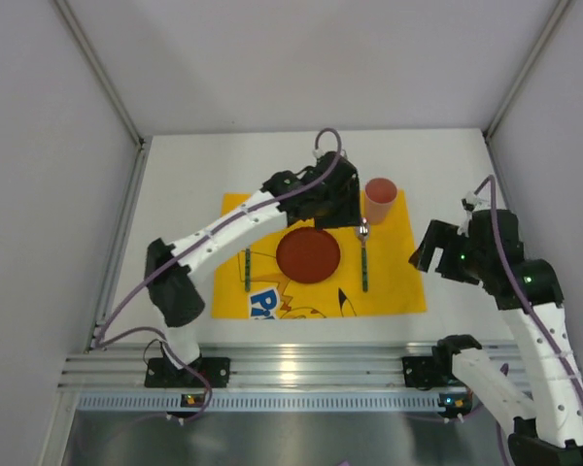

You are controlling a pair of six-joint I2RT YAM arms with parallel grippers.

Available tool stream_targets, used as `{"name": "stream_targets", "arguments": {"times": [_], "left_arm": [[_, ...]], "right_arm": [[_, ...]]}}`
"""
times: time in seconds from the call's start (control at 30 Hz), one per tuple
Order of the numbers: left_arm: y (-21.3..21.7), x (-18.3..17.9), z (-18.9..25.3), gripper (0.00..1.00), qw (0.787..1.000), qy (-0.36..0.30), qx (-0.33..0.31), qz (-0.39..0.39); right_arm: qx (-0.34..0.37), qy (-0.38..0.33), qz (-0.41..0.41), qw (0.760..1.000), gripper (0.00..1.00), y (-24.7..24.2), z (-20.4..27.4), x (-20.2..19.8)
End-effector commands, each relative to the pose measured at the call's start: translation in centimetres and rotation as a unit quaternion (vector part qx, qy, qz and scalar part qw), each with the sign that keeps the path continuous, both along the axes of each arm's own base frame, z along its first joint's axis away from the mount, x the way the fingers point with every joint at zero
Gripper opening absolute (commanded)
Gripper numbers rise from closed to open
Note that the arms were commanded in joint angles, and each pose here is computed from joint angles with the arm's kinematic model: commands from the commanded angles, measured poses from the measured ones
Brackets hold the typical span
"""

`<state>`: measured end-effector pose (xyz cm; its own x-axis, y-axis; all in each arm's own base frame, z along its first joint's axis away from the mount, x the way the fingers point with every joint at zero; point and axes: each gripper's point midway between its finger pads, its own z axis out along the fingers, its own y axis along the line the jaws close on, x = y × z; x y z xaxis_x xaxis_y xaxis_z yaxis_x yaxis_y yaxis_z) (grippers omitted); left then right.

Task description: Set the dinner table for one person

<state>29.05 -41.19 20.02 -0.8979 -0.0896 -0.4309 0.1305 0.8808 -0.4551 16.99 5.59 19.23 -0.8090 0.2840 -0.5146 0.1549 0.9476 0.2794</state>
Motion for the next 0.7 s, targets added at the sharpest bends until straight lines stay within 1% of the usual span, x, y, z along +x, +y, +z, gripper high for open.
{"name": "stream_targets", "arguments": {"times": [0.0,0.03,0.07,0.1,0.13,0.17,0.2,0.23,0.27,0.3,0.33,0.37,0.4,0.43,0.47,0.5,0.53,0.57,0.6,0.63,0.67], "left_arm": [[7.8,1.1,3.4,0.64,0.993,-0.104,0.055,0.005],[9.7,1.3,3.4,0.64,0.99,-0.124,0.073,-0.005],[12.5,1.1,3.9,0.67,0.985,-0.153,0.085,0.007],[15.1,1.9,4.2,0.75,0.977,-0.177,0.111,0.031],[17.3,2.2,4.5,0.8,0.968,-0.204,0.142,0.036],[20.9,2.5,5.4,0.84,0.95,-0.242,0.178,0.084],[23.7,3.2,5.8,0.94,0.936,-0.259,0.203,0.124],[25.6,3.3,5.8,0.95,0.924,-0.274,0.23,0.137],[27.6,2.8,4.7,0.95,0.915,-0.284,0.248,0.143],[28.5,4.1,5.4,0.94,0.904,-0.318,0.235,0.164],[30.0,4.0,6.6,0.92,0.884,-0.358,0.249,0.169],[31.7,3.4,3.1,0.91,0.874,-0.352,0.288,0.171],[33.1,4.3,4.5,0.91,0.847,-0.394,0.278,0.223],[34.5,3.9,4.7,0.91,0.834,-0.412,0.286,0.232],[36.9,3.6,1.6,0.92,0.828,-0.398,0.304,0.25],[37.7,4.0,1.9,0.93,0.82,-0.417,0.276,0.279],[37.9,3.7,-0.1,0.93,0.833,-0.417,0.245,0.27],[40.0,3.9,-0.5,0.93,0.826,-0.419,0.233,0.297],[40.5,4.0,-0.9,0.93,0.825,-0.425,0.216,0.305],[40.3,4.6,-0.3,0.93,0.819,-0.452,0.186,0.3],[41.7,4.3,-2.5,0.93,0.821,-0.438,0.197,0.31]], "right_arm": [[0.076,-0.243,0.053,0.966,0.89,2.3,11.1,1.3],[0.081,-0.289,0.05,0.953,0.99,2.3,13.0,1.6],[0.078,-0.303,0.041,0.949,1.0,1.9,13.1,1.7],[0.079,-0.319,0.039,0.944,1.0,1.8,13.4,1.5],[0.081,-0.329,0.04,0.94,1.0,1.9,13.4,1.8],[0.083,-0.315,0.038,0.945,1.0,2.0,12.0,2.1],[0.088,-0.313,0.033,0.945,1.0,2.0,11.6,2.2],[0.097,-0.307,0.027,0.946,1.0,2.2,11.0,2.4],[0.11,-0.293,0.027,0.949,1.0,2.6,9.6,2.6],[0.116,-0.304,0.031,0.945,1.0,2.8,9.5,2.4],[0.124,-0.326,0.034,0.937,1.0,3.0,10.1,2.7],[0.129,-0.321,0.032,0.938,1.0,3.1,8.7,2.9],[0.135,-0.359,0.032,0.923,1.0,3.1,9.9,2.9],[0.135,-0.374,0.032,0.917,1.0,3.0,10.1,2.8],[0.129,-0.394,0.025,0.91,1.0,2.5,10.0,2.6],[0.126,-0.416,0.022,0.9,1.0,2.3,10.7,2.6],[0.12,-0.424,0.018,0.897,1.0,2.0,10.5,2.6],[0.106,-0.436,0.017,0.893,1.0,1.5,10.7,2.5],[0.099,-0.451,0.021,0.887,1.0,1.4,11.2,2.0],[0.092,-0.455,0.026,0.885,1.0,1.3,11.3,1.8],[0.08,-0.458,0.035,0.885,1.0,1.2,11.3,1.6]]}}
